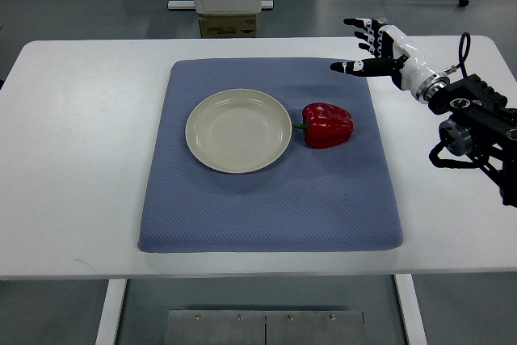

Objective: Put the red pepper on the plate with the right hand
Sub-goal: 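Reach the open right hand forward over the red bell pepper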

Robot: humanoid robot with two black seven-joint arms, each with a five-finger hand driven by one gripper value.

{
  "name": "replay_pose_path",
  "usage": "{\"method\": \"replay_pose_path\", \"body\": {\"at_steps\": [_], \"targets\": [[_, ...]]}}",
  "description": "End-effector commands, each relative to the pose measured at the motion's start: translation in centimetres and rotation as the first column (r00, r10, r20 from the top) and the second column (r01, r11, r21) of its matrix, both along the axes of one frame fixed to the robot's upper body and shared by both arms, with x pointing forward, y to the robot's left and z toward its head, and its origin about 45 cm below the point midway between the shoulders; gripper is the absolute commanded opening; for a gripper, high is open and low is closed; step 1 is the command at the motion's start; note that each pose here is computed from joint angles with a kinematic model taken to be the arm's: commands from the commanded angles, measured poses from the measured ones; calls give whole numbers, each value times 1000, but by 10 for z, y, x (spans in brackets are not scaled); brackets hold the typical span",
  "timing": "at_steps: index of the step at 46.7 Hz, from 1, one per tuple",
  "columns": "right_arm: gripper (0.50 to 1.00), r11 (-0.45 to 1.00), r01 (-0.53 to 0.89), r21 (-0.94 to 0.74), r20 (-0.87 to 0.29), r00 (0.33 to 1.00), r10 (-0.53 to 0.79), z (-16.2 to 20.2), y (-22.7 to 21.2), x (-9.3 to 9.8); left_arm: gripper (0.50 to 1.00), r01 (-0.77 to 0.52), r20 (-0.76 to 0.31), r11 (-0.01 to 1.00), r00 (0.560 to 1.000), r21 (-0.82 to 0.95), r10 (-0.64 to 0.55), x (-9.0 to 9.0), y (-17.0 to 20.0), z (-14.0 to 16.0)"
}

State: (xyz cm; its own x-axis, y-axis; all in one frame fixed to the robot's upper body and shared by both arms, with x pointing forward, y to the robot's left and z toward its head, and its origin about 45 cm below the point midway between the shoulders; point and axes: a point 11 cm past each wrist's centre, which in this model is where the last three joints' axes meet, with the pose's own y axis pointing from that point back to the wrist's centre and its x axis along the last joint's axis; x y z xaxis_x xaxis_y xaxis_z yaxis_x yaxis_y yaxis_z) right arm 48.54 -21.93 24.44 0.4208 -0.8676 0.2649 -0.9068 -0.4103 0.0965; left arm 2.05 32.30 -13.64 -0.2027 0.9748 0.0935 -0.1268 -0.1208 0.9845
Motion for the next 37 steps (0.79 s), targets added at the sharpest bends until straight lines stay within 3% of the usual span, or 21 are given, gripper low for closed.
{"method": "replay_pose_path", "body": {"at_steps": [1,22,37], "targets": [[1000,997,-47,-59,27,998,49,2,7,-1,1000,0,0,1000,1000,0,0,0,0,0],[998,893,-276,-357,56,947,315,-2,33,-13,1000,0,0,1000,1000,0,0,0,0,0],[998,812,-338,-475,36,915,402,-10,35,-19,1000,0,0,1000,1000,0,0,0,0,0]]}}
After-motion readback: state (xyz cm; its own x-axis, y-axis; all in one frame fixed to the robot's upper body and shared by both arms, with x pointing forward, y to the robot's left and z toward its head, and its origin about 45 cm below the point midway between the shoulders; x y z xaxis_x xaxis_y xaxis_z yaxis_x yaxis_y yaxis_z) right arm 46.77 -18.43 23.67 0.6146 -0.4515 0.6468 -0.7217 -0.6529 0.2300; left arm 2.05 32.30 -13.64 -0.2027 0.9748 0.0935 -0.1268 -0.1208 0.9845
